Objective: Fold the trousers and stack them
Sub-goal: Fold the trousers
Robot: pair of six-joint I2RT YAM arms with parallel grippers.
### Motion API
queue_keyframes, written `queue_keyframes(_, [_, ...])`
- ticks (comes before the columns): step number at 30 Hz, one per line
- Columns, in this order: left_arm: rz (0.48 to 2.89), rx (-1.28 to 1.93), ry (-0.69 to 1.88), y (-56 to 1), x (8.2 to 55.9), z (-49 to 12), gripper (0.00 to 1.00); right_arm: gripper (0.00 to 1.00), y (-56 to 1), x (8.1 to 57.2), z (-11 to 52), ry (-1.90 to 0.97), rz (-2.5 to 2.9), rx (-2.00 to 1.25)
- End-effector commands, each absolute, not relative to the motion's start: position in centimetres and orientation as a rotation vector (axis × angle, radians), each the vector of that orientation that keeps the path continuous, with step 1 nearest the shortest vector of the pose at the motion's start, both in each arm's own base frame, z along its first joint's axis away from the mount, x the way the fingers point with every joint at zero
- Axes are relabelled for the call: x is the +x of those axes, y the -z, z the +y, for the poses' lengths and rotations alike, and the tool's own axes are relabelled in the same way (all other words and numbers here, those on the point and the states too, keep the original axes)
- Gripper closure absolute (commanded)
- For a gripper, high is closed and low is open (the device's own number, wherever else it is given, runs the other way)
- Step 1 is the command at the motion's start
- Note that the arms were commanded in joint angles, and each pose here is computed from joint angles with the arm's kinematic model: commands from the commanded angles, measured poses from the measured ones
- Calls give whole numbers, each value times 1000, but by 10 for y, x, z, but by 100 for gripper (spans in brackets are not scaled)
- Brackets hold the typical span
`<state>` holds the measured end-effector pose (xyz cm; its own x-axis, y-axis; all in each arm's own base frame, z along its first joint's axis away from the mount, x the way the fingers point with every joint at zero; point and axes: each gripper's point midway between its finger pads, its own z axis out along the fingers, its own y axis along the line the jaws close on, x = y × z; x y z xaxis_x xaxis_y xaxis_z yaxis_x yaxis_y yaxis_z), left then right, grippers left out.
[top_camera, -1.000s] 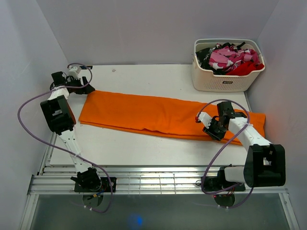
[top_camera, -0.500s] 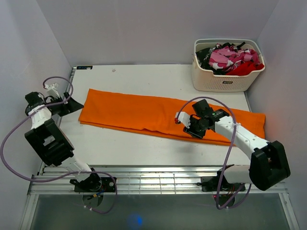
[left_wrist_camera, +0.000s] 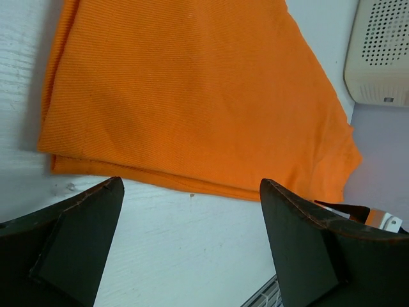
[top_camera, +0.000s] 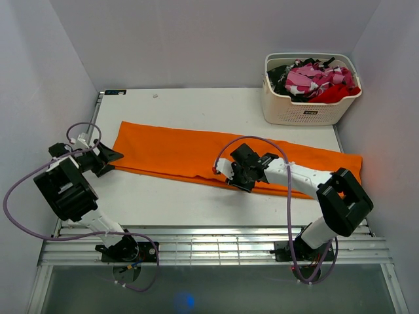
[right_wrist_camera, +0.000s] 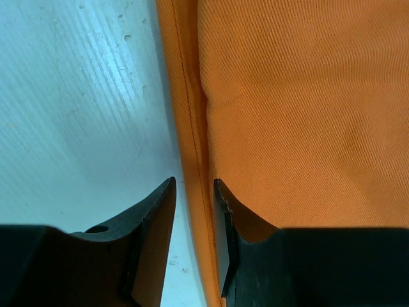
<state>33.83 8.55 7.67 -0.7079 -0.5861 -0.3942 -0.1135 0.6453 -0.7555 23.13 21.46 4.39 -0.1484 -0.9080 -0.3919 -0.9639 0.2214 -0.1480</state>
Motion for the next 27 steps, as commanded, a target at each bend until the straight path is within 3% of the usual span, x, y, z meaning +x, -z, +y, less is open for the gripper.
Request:
queue_keyframes(1, [2161, -595, 956, -78, 351, 95, 2, 64, -49, 246, 229, -168, 2089, -1651])
queue_keyframes(11, [2203, -687, 862, -48, 352, 107, 2, 69, -33, 254, 217, -58, 2117, -1645])
queue_keyframes(19, [2222, -750, 813, -36, 350, 116, 2, 92, -30, 244, 206, -42, 2124, -1689])
queue_keyframes(27, [2229, -823, 736, -26, 344, 131, 2, 92, -41, 233, 188, -3, 2111, -1695])
